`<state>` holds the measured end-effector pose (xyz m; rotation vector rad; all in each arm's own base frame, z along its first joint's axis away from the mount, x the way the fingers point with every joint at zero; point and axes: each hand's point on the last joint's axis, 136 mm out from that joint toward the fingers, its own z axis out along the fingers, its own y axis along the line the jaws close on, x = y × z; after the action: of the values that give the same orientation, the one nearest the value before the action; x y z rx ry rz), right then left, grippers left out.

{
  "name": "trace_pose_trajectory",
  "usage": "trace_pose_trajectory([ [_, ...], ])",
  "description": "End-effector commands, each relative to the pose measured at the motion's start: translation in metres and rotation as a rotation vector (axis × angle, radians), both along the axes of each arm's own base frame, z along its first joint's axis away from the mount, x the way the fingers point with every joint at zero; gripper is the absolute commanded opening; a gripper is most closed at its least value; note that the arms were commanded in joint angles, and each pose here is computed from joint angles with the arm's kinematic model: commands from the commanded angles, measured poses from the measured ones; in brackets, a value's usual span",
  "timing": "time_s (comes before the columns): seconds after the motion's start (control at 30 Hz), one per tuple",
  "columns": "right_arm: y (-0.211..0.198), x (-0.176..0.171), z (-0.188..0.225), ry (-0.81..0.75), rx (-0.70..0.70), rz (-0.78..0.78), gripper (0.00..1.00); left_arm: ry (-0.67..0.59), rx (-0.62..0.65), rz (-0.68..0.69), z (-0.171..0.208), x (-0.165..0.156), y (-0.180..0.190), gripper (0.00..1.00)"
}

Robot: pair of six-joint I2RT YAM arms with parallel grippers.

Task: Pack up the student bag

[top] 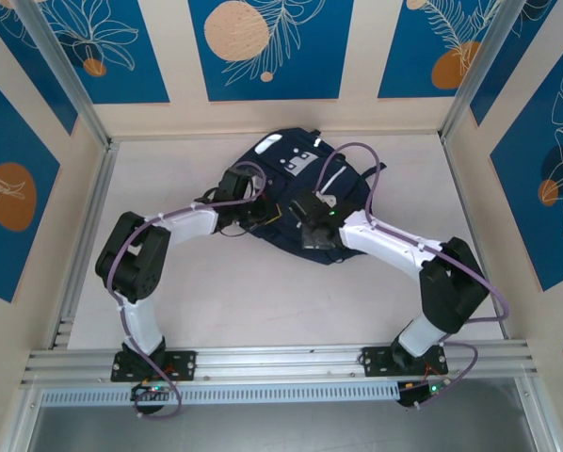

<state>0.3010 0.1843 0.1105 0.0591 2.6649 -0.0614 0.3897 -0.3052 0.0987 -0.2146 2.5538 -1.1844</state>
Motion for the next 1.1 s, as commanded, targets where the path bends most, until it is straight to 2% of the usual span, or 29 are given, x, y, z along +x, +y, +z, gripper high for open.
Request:
trace_pose_trajectory([
  [0.0, -0.039, 0.007, 0.009, -0.033, -0.121, 0.014, 0.00, -0.026, 0.118, 0.045, -0.016, 0.014, 0.023, 0.00],
  [0.17, -0.043, 0.038, 0.011, -0.059, -0.071, 0.088, 0.00, -0.036, 0.161, 0.059, -0.013, 0.012, 0.042, 0.00],
  [0.37, 0.033, 0.042, 0.019, -0.051, 0.162, 0.363, 0.00, -0.049, 0.199, 0.117, 0.004, 0.007, 0.084, 0.02],
  [0.43, 0.064, 0.038, 0.023, -0.048, 0.224, 0.444, 0.00, -0.044, 0.208, 0.147, 0.009, 0.002, 0.101, 0.22],
  [0.53, 0.105, 0.030, 0.026, -0.037, 0.281, 0.518, 0.00, -0.027, 0.250, 0.205, 0.014, -0.009, 0.128, 0.47],
  [0.6, 0.129, 0.027, 0.029, -0.035, 0.319, 0.556, 0.00, 0.012, 0.309, 0.246, 0.014, -0.020, 0.148, 0.59],
  [0.67, 0.150, 0.027, 0.029, -0.034, 0.342, 0.573, 0.00, 0.034, 0.326, 0.275, 0.015, -0.031, 0.159, 0.66],
  [0.83, 0.189, 0.034, 0.031, -0.046, 0.399, 0.575, 0.00, 0.039, 0.201, 0.309, 0.027, -0.047, 0.155, 0.71],
  [0.97, 0.208, 0.033, 0.030, -0.042, 0.397, 0.591, 0.00, 0.032, 0.040, 0.322, 0.040, -0.045, 0.139, 0.72],
  [1.07, 0.212, 0.033, 0.028, -0.040, 0.400, 0.585, 0.00, 0.055, -0.023, 0.346, 0.039, -0.040, 0.132, 0.71],
])
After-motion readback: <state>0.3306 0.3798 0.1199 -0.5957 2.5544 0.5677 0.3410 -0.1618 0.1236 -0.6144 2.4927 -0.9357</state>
